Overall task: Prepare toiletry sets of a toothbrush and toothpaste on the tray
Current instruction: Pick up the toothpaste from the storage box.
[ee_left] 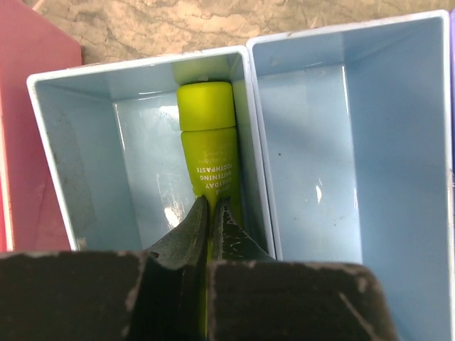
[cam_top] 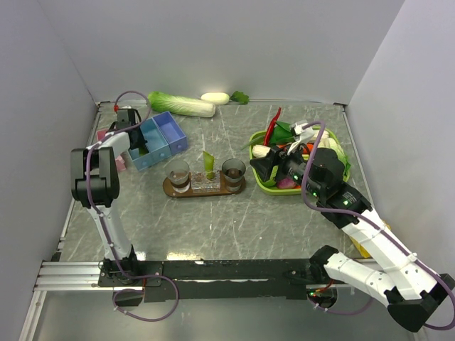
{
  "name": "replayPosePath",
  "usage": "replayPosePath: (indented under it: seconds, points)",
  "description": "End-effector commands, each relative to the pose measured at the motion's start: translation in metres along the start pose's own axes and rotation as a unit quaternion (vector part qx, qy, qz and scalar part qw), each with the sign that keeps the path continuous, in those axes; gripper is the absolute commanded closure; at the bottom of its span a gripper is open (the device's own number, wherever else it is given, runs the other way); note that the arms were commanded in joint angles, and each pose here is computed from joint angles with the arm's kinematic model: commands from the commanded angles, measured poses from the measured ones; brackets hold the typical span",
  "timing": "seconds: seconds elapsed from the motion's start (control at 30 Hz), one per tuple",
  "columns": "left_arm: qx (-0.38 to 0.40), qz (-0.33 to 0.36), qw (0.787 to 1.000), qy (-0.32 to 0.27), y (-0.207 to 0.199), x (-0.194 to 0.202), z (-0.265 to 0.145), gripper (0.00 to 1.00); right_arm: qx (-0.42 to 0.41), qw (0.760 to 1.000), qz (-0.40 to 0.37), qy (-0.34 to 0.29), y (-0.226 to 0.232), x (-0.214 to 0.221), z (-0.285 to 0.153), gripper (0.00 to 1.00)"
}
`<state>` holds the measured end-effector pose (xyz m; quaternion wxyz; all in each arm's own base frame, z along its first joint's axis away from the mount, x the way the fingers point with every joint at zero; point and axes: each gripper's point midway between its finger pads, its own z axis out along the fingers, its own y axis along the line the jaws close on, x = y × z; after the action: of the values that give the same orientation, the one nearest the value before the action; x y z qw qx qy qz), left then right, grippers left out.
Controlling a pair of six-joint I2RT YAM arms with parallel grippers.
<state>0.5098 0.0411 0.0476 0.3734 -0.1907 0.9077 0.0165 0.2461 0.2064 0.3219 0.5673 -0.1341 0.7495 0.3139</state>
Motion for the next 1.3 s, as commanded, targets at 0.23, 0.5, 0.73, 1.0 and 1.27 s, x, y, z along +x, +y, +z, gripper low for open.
replayPosePath:
  seconds: [0.23,0.5,0.73,1.0,1.27]
  points:
    - [0.043,-0.010,0.995,-0.086,-0.015,-0.044,-0.064,0.99,-0.007,1.000,0.002,-0.029,0.005,-0.017,-0.009,0.27]
    - [0.045,-0.012,0.993,-0.107,-0.014,-0.055,-0.079,0.99,-0.006,1.000,0.002,-0.028,0.005,-0.015,-0.010,0.27]
    - [0.058,-0.022,0.991,-0.116,-0.018,-0.063,-0.098,0.99,-0.005,1.000,0.002,-0.031,0.005,-0.018,-0.011,0.27]
    - [0.068,-0.046,0.980,-0.184,-0.013,-0.090,-0.159,0.99,-0.003,0.999,-0.004,-0.038,0.007,-0.029,-0.015,0.27]
    - [0.160,-0.096,0.953,-0.240,-0.034,-0.108,-0.227,0.99,-0.057,0.997,0.017,-0.041,0.031,-0.041,-0.003,0.27]
